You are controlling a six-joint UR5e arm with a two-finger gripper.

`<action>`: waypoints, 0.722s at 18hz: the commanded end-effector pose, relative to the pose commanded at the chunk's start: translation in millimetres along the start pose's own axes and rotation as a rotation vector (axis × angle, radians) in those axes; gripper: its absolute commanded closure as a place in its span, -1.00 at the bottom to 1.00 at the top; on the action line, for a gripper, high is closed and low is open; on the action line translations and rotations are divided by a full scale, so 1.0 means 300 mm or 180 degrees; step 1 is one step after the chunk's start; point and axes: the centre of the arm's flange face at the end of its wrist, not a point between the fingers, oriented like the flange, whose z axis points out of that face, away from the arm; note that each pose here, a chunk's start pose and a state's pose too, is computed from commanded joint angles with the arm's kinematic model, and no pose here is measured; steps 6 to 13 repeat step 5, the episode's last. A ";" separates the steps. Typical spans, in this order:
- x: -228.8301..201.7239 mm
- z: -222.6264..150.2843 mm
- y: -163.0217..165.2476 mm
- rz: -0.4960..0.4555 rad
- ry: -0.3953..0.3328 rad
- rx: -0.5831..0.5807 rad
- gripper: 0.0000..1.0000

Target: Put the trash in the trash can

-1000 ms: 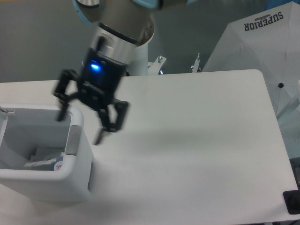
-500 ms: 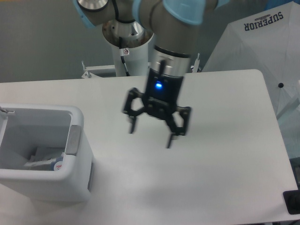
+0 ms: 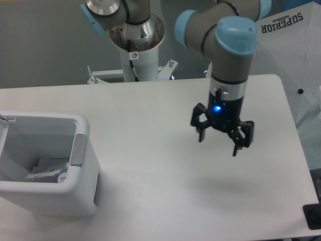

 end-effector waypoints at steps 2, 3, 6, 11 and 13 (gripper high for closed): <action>-0.037 -0.010 -0.005 -0.0005 0.0045 -0.0016 -1.00; -0.050 -0.006 0.002 -0.0011 0.0052 -0.0021 -1.00; -0.070 0.024 0.024 -0.0018 0.0075 -0.0034 -1.00; -0.070 0.024 0.024 -0.0018 0.0075 -0.0034 -1.00; -0.070 0.024 0.024 -0.0018 0.0075 -0.0034 -1.00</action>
